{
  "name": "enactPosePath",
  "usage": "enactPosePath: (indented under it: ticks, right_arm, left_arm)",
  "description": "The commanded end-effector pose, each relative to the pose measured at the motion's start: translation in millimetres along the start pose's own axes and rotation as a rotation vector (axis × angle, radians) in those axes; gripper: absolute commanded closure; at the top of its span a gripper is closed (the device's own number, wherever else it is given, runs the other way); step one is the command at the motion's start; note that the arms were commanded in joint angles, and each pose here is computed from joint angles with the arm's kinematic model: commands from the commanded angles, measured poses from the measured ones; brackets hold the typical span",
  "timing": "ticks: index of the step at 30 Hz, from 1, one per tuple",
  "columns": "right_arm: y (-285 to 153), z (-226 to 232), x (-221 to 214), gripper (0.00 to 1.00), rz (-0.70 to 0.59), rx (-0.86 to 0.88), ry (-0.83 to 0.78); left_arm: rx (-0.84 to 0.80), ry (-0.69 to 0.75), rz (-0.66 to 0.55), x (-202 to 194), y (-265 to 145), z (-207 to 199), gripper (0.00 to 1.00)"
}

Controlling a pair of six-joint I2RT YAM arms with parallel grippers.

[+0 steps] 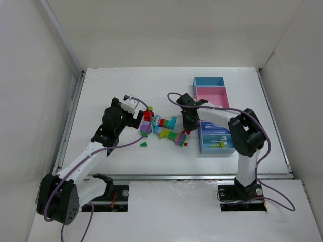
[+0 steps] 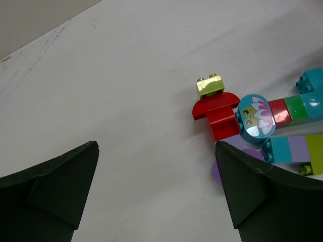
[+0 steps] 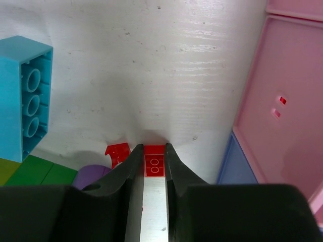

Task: Sort the legos into containers by color

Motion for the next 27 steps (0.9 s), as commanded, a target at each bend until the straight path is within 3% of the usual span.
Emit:
enactPosePath:
  ticks: [1,5,8,14,20,22,23,24,27]
  right_arm:
    - [-10.8,13.4,12.7,1.00,-0.045,0.060,0.001]
    - [-66.9,7.4,55.6,1.00,-0.232,0.090,0.067]
    - [-95.9,-21.3,76.3,1.00,-0.339,0.051,0.178]
    - [-80.3,-79.3,58.9,1.00,-0.316,-0.100,0.272]
    - [-63.3,-98.3,65.3,0.99,-0.342,-0.091,0.361]
    - [-60.7,-97.0,68.4,0.91,-0.351,-0.086,0.364]
    - [-61.2,-95.9,71.9,0.68,-0.366,-0.078,0.367]
    - [-61.8,-97.5,75.5,0.60,-0.386,-0.088,0.373]
    - [-74.7,-103.9,82.7,0.51,-0.454,-0.106,0.393]
  left_arm:
    - [0.004,-0.021,-0.037,6.8,2.3,1.2,0.00]
    - [-0.002,-0.021,-0.091,21.0,3.7,2.0,0.00]
    - [-0.003,-0.030,-0.091,21.1,3.7,1.6,0.00]
    - [-0.008,-0.050,-0.072,12.0,3.5,-1.7,0.00]
    - [-0.022,-0.050,-0.067,6.3,3.5,-5.1,0.00]
    - [-0.020,-0.050,-0.076,8.8,2.1,-4.4,0.00]
    - [-0.009,-0.050,-0.075,9.3,0.1,-2.6,0.00]
    - [-0.009,-0.050,-0.075,9.3,0.1,-2.6,0.00]
    - [-0.010,-0.050,-0.072,6.1,-1.6,-3.4,0.00]
Point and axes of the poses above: each gripper's point midway between its finger pads, its own y axis out along the fingers, its own z axis along the line the jaws close on, x = y × z, the point moved 3 cm from there along -y, back along the fingers, and after that the axes turned 1 degree about y, right-handed, at the moved point
